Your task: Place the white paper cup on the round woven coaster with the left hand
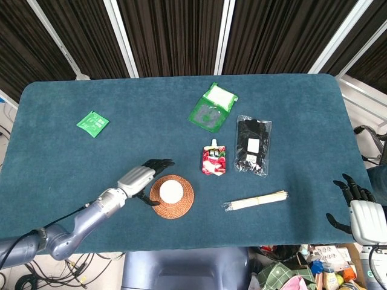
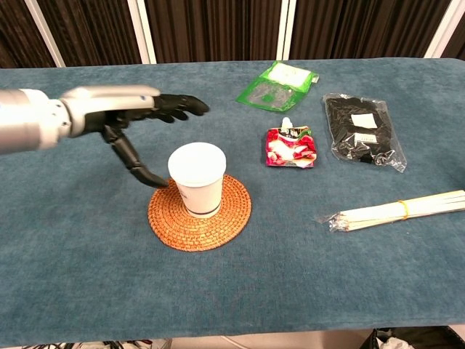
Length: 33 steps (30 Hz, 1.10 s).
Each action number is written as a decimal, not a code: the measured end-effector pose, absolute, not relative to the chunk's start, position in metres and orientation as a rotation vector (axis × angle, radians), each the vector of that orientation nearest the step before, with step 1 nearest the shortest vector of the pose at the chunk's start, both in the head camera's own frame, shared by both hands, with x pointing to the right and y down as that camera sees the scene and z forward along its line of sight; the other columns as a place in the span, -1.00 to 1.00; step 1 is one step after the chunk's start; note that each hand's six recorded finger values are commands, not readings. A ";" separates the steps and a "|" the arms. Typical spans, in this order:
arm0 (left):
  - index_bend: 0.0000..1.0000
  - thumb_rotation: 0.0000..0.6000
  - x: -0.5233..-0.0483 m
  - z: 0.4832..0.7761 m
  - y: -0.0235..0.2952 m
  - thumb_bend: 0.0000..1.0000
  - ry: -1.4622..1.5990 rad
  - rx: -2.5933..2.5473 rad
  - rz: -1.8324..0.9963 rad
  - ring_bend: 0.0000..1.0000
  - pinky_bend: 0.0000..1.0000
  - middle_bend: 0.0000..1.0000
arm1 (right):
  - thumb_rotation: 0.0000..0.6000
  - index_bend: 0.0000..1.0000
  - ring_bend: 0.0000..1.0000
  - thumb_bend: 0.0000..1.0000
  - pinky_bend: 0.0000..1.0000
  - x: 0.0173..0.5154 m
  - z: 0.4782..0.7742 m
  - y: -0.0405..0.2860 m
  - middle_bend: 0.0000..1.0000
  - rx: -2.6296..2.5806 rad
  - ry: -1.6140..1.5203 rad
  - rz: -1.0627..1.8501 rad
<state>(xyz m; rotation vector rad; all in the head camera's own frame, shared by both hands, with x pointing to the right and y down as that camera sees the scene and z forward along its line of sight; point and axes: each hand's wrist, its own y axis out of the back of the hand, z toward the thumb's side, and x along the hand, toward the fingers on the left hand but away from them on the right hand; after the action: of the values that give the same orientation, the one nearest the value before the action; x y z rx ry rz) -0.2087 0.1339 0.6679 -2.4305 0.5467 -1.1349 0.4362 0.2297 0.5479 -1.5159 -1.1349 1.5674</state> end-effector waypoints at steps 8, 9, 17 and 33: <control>-0.97 1.00 -0.276 0.621 0.126 -0.86 0.524 -2.120 -1.293 -1.00 -1.00 -0.90 | 1.00 -0.62 -0.62 -0.74 -0.61 0.436 0.547 0.230 -0.90 -1.508 -1.134 1.567; -0.97 1.00 -0.290 0.610 0.123 -0.86 0.545 -2.072 -1.322 -1.00 -1.00 -0.89 | 1.00 -0.62 -0.62 -0.74 -0.61 0.436 0.547 0.230 -0.90 -1.507 -1.133 1.568; -0.96 1.00 -0.364 0.558 0.130 -0.86 0.739 -1.791 -1.401 -1.00 -1.00 -0.89 | 1.00 -0.62 -0.62 -0.74 -0.61 0.436 0.545 0.229 -0.90 -1.502 -1.133 1.563; -0.90 1.00 -0.453 0.541 0.214 -0.83 1.086 -1.749 -1.346 -1.00 -1.00 -0.89 | 1.00 -0.62 -0.62 -0.74 -0.62 0.437 0.545 0.229 -0.90 -1.504 -1.133 1.558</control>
<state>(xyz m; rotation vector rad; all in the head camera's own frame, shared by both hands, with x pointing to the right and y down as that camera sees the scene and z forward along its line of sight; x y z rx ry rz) -0.4530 0.2140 0.5410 -1.7486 1.0863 -1.3463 0.4366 0.2293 0.5454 -1.5040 -1.1326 1.5581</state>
